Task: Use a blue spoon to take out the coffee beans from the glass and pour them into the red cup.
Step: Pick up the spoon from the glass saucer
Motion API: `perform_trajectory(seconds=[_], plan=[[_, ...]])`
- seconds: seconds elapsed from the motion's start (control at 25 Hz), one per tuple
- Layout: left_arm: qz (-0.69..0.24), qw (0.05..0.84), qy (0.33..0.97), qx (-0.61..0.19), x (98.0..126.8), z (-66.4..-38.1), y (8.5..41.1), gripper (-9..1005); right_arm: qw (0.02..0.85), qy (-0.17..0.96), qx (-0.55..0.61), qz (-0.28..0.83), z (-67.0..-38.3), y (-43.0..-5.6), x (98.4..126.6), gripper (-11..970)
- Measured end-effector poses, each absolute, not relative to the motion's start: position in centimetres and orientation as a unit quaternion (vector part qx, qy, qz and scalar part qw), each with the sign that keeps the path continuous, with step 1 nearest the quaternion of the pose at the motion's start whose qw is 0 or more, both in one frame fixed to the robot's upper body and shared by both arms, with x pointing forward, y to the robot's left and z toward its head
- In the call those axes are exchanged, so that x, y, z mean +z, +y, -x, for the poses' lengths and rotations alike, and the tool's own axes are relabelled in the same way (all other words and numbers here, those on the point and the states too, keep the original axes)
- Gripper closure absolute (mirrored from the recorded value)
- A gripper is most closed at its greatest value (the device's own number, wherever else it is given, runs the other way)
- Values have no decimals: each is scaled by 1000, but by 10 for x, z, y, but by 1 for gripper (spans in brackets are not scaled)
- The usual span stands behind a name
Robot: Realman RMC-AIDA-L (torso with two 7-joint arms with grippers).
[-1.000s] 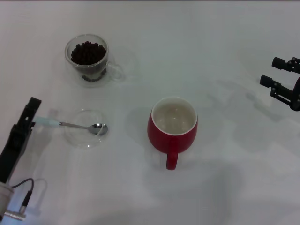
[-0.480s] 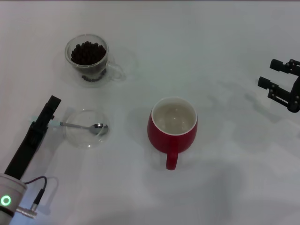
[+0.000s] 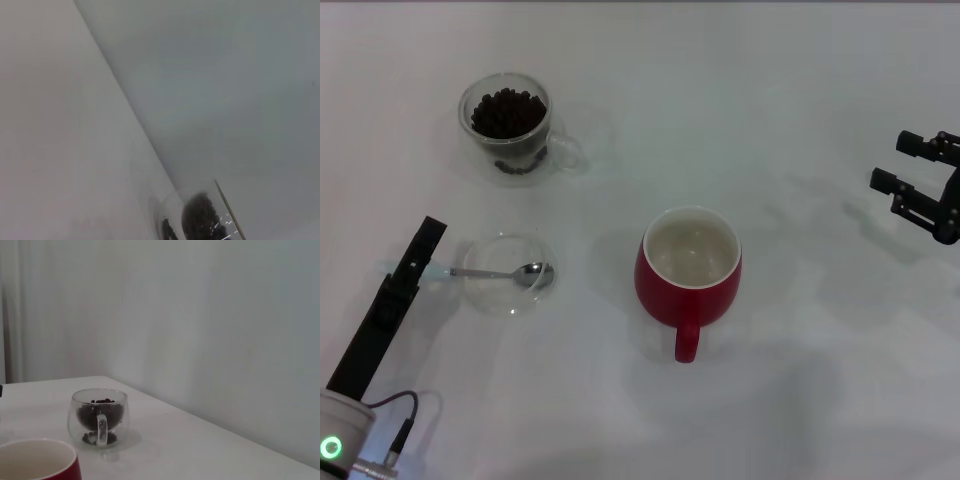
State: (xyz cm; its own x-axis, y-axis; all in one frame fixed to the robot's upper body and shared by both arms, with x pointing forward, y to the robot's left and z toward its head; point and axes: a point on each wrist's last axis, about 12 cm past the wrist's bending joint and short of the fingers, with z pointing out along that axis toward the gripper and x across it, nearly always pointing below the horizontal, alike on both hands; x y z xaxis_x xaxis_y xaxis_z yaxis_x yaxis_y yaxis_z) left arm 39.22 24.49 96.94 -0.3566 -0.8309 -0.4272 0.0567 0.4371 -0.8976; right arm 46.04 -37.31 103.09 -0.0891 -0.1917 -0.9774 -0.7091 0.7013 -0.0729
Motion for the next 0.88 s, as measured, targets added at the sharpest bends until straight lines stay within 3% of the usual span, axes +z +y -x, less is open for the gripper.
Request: perform_trajectory(seconds=[0.24, 0.88], plan=[[286, 490, 694, -444, 967, -391, 246, 148, 595, 705, 218, 320, -460, -372, 1030, 415], [289, 490, 701, -430, 964, -387, 248, 704, 593, 707, 221, 316, -458, -367, 1026, 415]])
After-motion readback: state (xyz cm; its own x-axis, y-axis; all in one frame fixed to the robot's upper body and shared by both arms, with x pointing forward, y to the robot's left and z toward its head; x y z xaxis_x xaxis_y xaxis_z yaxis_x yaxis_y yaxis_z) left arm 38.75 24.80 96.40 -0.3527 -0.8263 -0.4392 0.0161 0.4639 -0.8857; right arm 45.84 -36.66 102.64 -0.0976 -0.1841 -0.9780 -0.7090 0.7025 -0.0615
